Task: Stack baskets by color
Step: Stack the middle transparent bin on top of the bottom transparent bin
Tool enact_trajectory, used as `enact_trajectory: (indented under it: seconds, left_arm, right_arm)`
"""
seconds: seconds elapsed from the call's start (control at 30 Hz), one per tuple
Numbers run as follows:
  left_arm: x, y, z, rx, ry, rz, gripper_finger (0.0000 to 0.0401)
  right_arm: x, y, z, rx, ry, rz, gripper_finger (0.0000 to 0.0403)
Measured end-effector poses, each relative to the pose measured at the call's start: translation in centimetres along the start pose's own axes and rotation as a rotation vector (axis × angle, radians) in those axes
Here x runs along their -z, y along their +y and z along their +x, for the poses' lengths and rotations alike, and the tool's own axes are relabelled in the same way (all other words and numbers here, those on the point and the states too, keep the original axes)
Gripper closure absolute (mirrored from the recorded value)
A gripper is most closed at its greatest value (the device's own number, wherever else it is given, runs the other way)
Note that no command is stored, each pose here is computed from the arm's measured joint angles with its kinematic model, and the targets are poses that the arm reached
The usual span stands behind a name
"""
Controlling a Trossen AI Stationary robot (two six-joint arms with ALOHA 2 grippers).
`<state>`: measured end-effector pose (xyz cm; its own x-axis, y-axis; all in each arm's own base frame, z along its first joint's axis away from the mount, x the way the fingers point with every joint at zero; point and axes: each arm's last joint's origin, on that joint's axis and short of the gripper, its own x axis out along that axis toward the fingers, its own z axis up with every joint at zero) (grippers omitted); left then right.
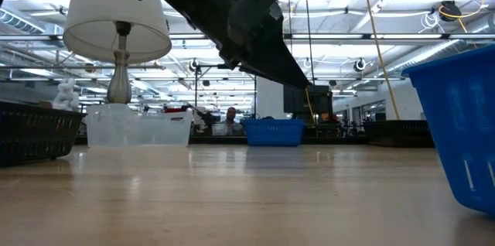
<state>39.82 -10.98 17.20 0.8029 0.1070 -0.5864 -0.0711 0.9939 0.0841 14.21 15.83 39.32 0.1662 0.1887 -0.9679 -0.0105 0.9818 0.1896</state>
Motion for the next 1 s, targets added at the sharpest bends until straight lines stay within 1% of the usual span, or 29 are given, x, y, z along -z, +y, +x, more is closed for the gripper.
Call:
enact_trajectory:
  seconds: [0.13,0.33,0.6,0.8,1.0]
  left_arm:
    - [0.1,-0.4,-0.1,0.009,-0.001,-0.007,0.0384]
    - [-0.1,-0.7,-0.2,0.017,-0.021,-0.009,0.0384]
    - [-0.1,-0.7,-0.2,0.017,-0.023,-0.008,0.0384]
    - [-0.1,-0.7,-0.2,0.017,-0.023,-0.002,0.0384]
    - [-0.1,-0.7,-0.2,0.017,-0.023,-0.005,0.0384]
  right_arm:
    - [0.5,0.0,1.4,0.041,0.039,-0.007,0.0403]
    - [1.8,-1.4,3.1,0.096,0.088,0.045,0.0403]
    - [3.1,-3.0,3.4,0.098,0.082,0.085,0.0403]
    - [3.7,-3.7,4.9,0.078,0.066,0.092,0.0403]
    - [4.2,-4.2,6.3,0.087,0.073,0.092,0.0403]
